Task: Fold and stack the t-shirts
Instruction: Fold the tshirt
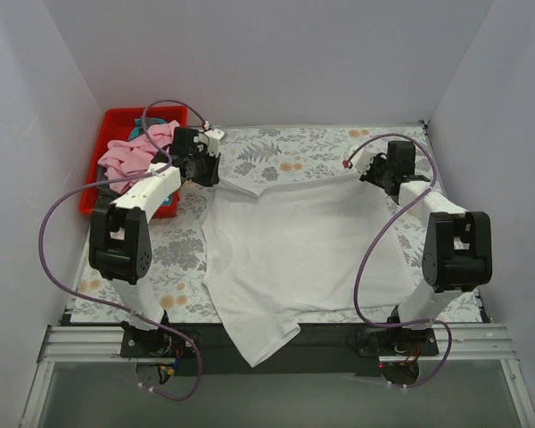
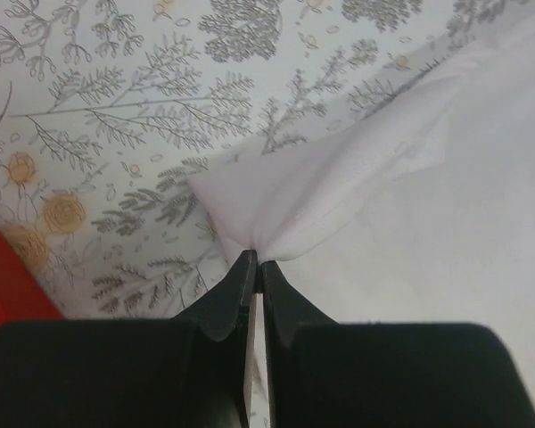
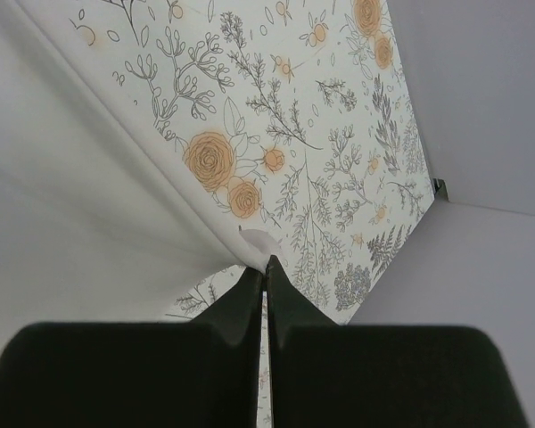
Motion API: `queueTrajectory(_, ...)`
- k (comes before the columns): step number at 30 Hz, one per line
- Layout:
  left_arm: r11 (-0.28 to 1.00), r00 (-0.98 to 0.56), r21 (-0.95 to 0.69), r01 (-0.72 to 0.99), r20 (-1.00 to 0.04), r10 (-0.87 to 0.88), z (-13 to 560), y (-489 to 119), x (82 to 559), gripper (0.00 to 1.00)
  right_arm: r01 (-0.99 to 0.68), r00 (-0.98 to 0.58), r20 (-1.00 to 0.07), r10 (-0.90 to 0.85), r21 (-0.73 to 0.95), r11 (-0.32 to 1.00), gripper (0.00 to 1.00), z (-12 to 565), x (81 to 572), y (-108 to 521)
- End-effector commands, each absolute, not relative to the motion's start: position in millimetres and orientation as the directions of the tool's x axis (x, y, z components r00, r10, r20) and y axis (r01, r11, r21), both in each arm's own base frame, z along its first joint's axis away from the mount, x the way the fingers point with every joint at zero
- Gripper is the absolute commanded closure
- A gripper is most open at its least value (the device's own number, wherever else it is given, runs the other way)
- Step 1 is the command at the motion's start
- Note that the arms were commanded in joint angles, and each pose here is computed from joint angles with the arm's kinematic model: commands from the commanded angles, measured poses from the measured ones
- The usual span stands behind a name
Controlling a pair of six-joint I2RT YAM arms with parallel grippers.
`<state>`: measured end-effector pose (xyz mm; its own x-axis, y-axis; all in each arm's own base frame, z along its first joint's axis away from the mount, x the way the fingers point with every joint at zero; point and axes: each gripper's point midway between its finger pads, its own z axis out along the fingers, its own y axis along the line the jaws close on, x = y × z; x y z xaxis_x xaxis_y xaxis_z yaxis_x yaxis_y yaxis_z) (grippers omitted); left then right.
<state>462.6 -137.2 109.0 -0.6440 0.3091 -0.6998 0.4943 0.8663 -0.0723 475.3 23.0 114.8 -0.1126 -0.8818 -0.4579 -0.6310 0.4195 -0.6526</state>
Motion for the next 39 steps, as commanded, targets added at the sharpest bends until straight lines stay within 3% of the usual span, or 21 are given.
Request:
queueTrajectory(1,0.827,-0.634,-0.110,0.552,-0.700,0.329,142,-147,409,1.00,-0.636,-0.071,-0.474,-0.878,-0.656,0.406,0.99,132,465,22)
queueTrajectory(4,0.801,-0.625,-0.110,0.588,-0.690,0.364,151,-155,382,1.00,-0.661,-0.065,-0.457,-0.887,-0.646,0.381,0.99,127,456,19)
queueTrajectory(13,0.756,-0.747,-0.259,0.601,-0.520,0.415,141,-166,294,1.00,-0.713,-0.048,-0.422,-0.905,-0.620,0.327,0.99,117,433,18)
queueTrajectory(22,0.736,-0.790,-0.328,0.592,-0.419,0.448,122,-169,247,1.00,-0.737,-0.029,-0.379,-0.925,-0.617,0.276,0.99,106,415,11)
queueTrajectory(30,0.739,-0.833,-0.392,0.548,-0.336,0.439,106,-171,232,1.00,-0.770,-0.023,-0.359,-0.933,-0.589,0.245,0.99,94,403,10)
queueTrajectory(39,0.751,-0.835,-0.371,0.547,-0.315,0.452,93,-166,231,1.00,-0.808,-0.035,-0.328,-0.944,-0.547,0.220,0.99,74,384,6)
